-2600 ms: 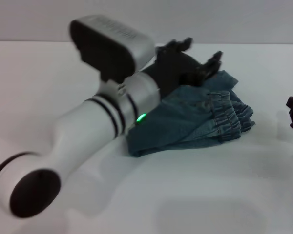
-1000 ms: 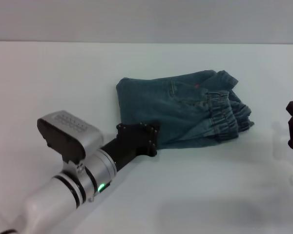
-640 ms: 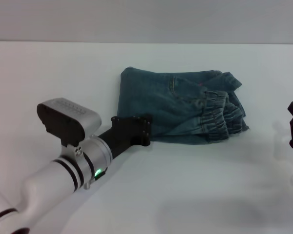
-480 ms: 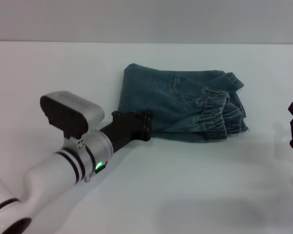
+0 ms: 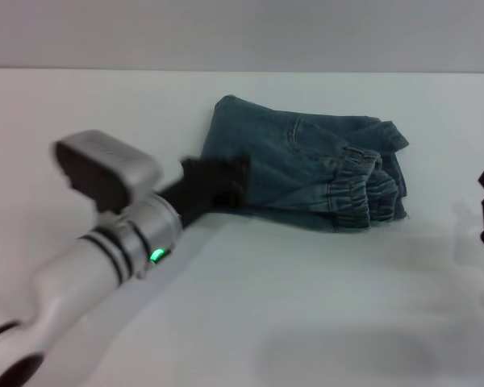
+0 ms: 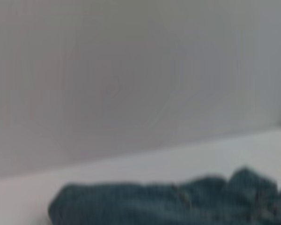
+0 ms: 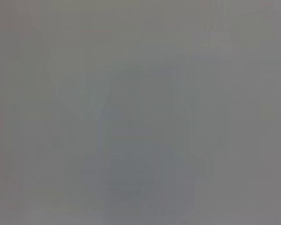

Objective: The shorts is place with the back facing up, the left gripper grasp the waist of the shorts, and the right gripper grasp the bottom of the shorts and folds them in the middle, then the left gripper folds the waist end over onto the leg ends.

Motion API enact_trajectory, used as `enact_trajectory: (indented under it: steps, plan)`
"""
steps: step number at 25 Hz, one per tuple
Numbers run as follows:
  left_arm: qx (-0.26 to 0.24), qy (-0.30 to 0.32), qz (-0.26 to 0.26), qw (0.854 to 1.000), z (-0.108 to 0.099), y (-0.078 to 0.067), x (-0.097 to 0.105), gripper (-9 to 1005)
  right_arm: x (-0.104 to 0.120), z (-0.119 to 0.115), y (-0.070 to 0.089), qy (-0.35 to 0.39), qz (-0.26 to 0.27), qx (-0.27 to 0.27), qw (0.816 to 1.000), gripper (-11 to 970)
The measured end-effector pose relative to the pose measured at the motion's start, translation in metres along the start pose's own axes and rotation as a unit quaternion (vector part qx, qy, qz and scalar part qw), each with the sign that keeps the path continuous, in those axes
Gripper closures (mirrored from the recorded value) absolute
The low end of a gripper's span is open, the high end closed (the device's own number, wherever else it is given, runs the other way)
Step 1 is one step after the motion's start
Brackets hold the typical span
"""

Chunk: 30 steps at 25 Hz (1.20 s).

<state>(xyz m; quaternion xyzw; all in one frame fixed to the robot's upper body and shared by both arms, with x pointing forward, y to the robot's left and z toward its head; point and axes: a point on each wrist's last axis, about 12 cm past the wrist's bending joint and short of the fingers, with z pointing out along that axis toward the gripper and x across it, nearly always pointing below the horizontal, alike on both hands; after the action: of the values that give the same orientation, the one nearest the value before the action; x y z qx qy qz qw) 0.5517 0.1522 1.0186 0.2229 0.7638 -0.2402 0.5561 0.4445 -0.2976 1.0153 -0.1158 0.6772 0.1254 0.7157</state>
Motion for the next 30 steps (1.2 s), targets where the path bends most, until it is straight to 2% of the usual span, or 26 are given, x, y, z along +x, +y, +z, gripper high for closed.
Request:
enact_trajectory:
  steps: [3,6,9,10,11,14,17,25,30]
  plan:
    - [-0.030,-0.114,0.042,0.992,-0.026,0.005,-0.007,901,-0.001,-0.005,-0.005,-0.010,0.004,0.027,1.000,845]
    - [-0.106,-0.181,0.088,0.974,-0.052,0.021,-0.010,892,0.002,-0.016,-0.017,-0.014,0.017,0.083,0.996,844]
    - [-0.150,-0.203,0.094,0.963,-0.066,0.036,-0.012,883,0.007,-0.025,-0.028,-0.005,0.021,0.121,0.992,842]
    - [-0.150,-0.203,0.094,0.963,-0.066,0.036,-0.012,880,0.008,-0.027,-0.031,-0.003,0.018,0.131,0.991,841]
    - [-0.178,-0.203,0.092,0.958,-0.074,0.047,-0.009,877,0.008,-0.029,-0.033,-0.002,0.013,0.139,0.990,841]
    - [-0.186,-0.202,0.092,0.957,-0.076,0.050,-0.008,868,0.008,-0.032,-0.033,-0.003,0.003,0.148,0.989,839]
    - [-0.197,-0.186,0.097,0.958,-0.084,0.053,0.002,859,0.008,-0.037,-0.032,-0.007,0.004,0.156,0.988,708]
    - [-0.204,-0.168,0.108,0.958,-0.090,0.054,0.011,642,0.008,-0.047,-0.032,-0.021,0.004,0.167,0.986,385]
    - [-0.206,-0.168,0.104,0.958,-0.092,0.054,0.013,467,0.007,-0.048,-0.031,-0.026,0.003,0.164,0.986,291]
